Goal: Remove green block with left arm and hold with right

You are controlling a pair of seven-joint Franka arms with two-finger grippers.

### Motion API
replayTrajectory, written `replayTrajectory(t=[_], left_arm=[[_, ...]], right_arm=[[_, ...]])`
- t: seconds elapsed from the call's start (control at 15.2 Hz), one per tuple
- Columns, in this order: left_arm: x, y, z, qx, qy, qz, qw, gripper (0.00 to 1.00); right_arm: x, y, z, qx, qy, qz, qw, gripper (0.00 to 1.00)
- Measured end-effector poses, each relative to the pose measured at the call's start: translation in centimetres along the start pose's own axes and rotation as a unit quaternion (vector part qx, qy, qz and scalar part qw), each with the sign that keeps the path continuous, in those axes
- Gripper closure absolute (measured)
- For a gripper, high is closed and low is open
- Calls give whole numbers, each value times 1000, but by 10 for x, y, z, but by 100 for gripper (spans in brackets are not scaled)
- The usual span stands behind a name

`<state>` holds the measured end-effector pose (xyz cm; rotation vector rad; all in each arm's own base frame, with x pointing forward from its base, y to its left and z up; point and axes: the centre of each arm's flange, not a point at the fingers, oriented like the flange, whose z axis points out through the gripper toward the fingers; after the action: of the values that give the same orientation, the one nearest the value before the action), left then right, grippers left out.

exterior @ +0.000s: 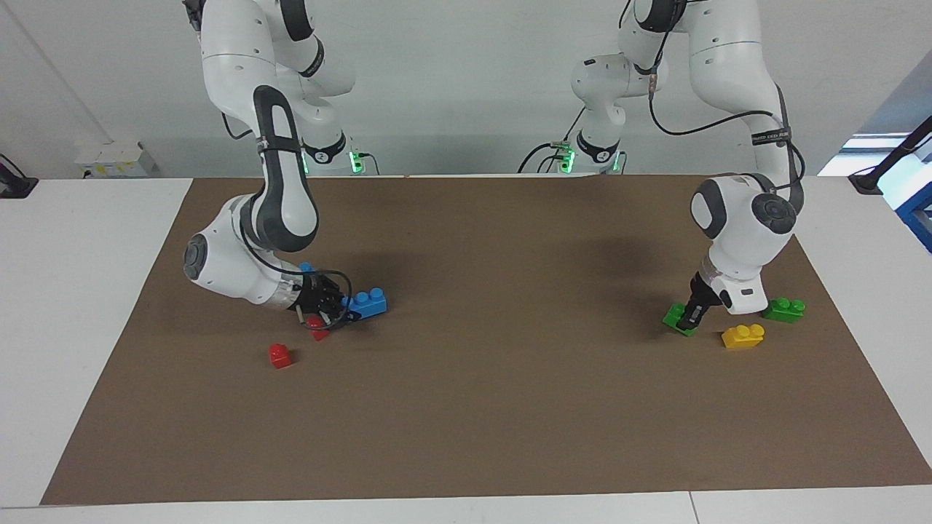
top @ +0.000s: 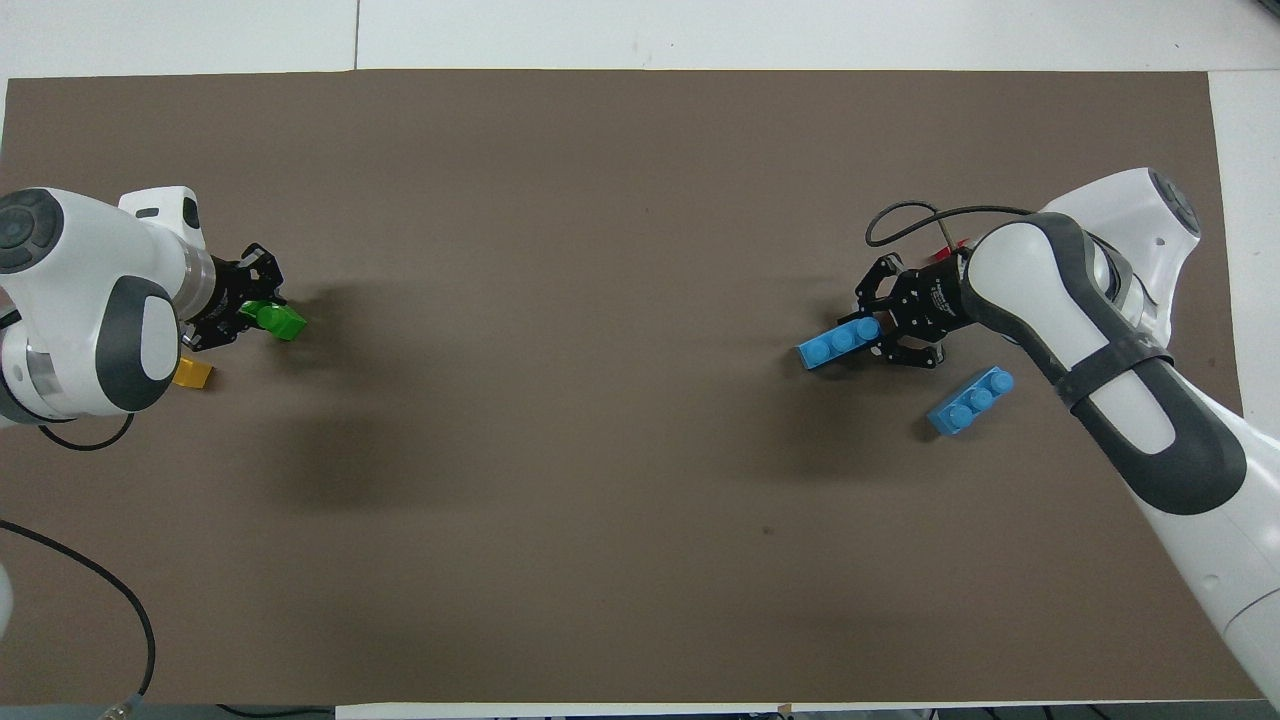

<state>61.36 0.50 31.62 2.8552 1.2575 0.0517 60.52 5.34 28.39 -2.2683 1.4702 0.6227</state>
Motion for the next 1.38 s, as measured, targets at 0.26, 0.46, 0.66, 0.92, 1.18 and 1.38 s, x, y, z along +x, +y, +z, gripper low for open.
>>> replayTrajectory(t=[0.26,0.46,0.66,0.92,1.18,1.38], left_arm=[[-1,0,1,0,0,2,1000,45],[-1,3,-4,-2,1,5,1000,15],[2,9,-32,-13,13,16,1000,0],[4,13,-92,-17,22,50,998,0],[16,16,-172,-3,15,175,985,0],[19,16,-222,-8,26,255,967,0]], right_arm=[[7,5,3,-3,-2,-1,1000,65],[7,5,3,-3,-3,-1,1000,53],[8,6,3,-3,-3,0,1000,19],[7,5,0,0,-2,-1,1000,0],[-4,-3,-21,20,4,-10,1000,0],[-26,-8,-56,45,15,-23,999,0]])
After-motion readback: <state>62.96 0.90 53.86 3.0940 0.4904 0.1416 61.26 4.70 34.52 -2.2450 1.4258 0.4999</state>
